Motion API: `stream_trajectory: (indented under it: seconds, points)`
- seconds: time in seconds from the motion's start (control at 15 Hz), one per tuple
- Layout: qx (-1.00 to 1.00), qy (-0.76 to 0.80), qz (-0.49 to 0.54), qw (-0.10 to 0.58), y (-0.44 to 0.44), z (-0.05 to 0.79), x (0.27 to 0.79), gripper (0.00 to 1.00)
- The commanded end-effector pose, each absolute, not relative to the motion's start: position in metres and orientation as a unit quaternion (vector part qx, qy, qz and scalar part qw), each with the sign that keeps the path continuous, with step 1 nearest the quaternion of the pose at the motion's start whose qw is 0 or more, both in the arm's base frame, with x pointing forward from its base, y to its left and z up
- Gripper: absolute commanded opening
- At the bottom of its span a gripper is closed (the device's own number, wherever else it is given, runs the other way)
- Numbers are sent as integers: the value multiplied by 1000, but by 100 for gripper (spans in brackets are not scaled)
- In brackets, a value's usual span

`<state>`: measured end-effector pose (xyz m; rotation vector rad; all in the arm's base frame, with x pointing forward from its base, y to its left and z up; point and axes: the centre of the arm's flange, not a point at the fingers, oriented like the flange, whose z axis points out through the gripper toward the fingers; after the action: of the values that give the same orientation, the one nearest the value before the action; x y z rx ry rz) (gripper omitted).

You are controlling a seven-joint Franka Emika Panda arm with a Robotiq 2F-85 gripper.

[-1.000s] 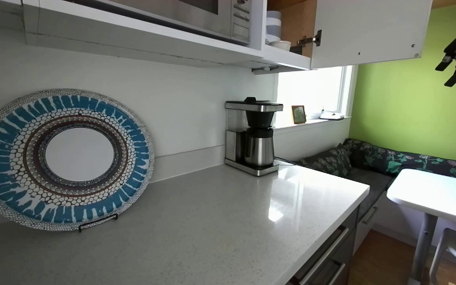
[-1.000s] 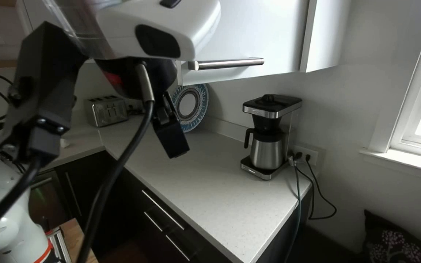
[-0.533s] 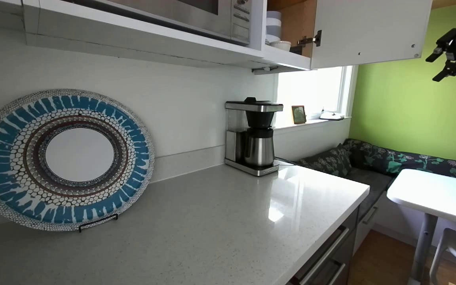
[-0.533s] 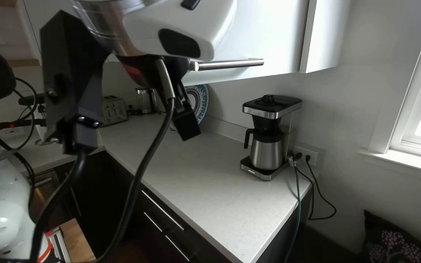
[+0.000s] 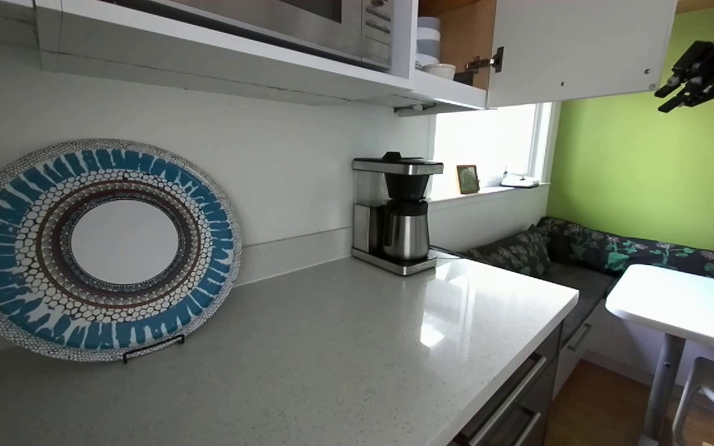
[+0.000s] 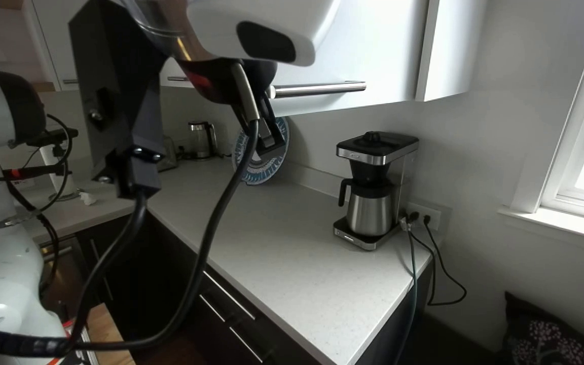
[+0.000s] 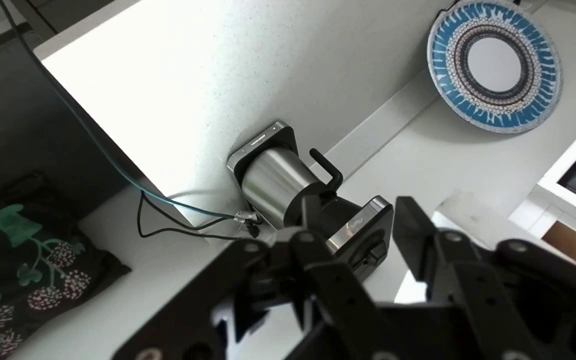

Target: Close the open upper cabinet door

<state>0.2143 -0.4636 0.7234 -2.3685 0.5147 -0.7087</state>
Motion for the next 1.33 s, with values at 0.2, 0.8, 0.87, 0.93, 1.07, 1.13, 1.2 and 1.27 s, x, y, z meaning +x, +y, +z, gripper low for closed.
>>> stream_trajectory:
  seconds: [0.2,0.8,0.87,0.93,1.07,1.13,1.2,1.27]
  points:
    - [-861,189,-287,375,-492,744,213,0]
    - [-828,193,-305,429,-486,743,219,0]
    - [-829,195,-301,429,-483,742,223,0]
    - [-829,198,-300,429,-483,741,225,0]
    - [-826,205,-303,429,-483,741,227,0]
    - [-825,207,-303,430,-481,741,228,0]
    - [-823,210,-303,433,-479,741,230,0]
    - [-821,209,-302,437,-477,742,232,0]
